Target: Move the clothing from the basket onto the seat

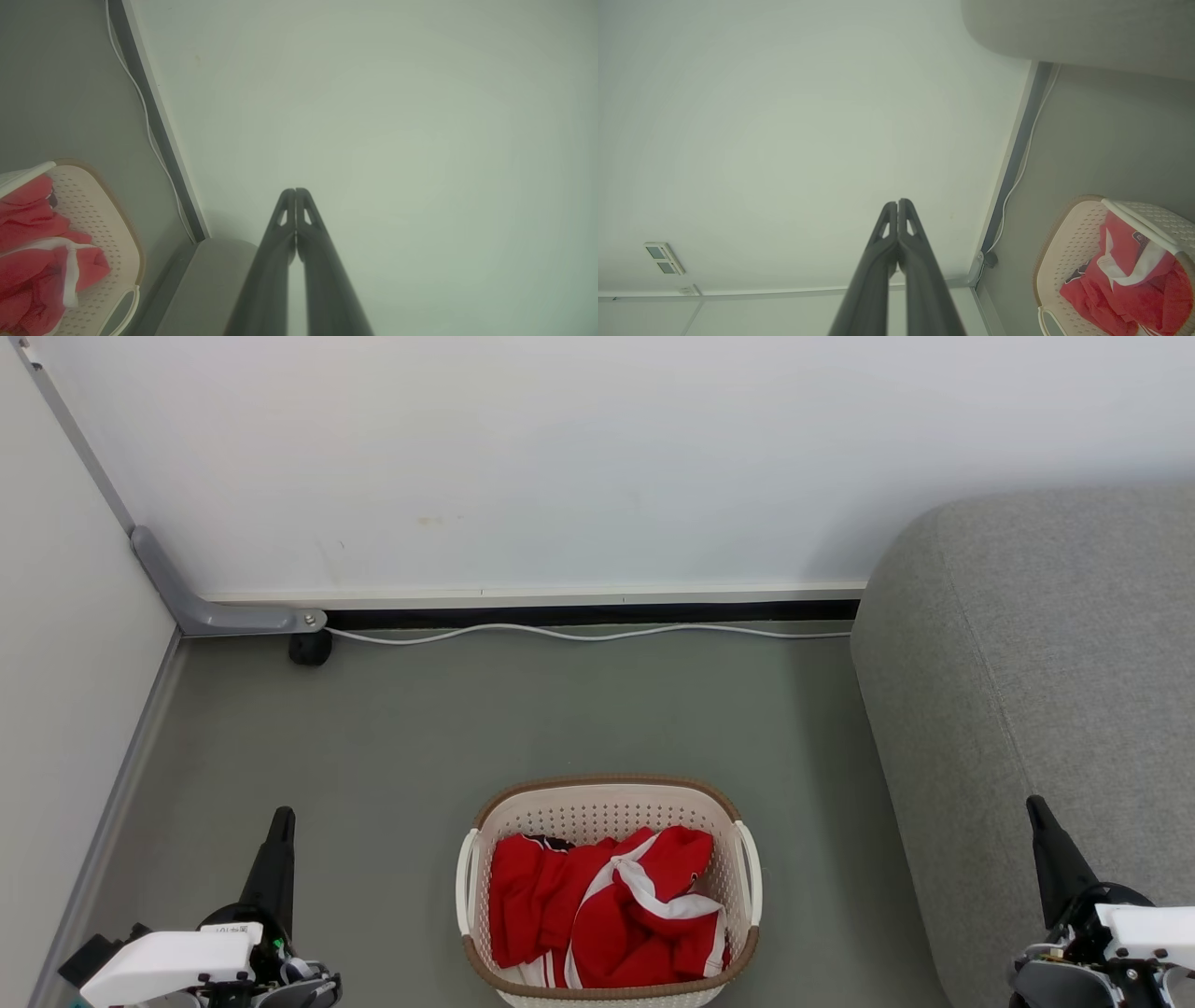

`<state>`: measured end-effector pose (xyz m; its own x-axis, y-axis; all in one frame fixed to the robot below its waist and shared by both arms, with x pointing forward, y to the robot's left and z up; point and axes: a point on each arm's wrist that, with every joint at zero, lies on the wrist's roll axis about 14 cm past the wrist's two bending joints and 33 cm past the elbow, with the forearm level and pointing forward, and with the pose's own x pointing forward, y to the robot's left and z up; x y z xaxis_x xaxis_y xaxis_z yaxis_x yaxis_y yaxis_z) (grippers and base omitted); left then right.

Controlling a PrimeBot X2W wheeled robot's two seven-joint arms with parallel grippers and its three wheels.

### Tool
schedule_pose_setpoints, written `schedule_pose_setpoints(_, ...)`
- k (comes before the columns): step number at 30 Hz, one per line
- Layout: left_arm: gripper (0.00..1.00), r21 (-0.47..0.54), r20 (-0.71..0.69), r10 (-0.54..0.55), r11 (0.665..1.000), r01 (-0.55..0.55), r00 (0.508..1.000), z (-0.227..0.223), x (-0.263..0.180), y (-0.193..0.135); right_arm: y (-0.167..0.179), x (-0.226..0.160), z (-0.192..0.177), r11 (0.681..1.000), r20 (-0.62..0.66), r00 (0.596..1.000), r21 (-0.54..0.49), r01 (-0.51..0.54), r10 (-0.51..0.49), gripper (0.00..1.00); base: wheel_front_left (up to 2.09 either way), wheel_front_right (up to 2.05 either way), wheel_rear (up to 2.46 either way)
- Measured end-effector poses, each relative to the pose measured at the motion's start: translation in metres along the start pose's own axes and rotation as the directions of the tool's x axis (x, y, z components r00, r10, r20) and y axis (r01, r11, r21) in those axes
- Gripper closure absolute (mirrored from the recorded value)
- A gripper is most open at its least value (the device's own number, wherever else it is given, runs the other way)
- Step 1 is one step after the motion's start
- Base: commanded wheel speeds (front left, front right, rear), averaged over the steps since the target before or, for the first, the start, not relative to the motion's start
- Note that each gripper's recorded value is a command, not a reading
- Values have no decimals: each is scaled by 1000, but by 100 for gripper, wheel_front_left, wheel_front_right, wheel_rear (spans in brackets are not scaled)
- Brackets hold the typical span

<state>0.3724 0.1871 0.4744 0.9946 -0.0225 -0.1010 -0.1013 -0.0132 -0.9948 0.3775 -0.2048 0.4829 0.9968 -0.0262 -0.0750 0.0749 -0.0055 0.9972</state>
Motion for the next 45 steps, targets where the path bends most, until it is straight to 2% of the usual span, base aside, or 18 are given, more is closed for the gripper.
schedule_pose_setpoints(45, 100, 0, 0, 0, 1000, 0, 1000, 0, 0, 0, 0, 0, 0, 1000, 0, 1000, 0, 0, 0, 100, 0, 0, 0)
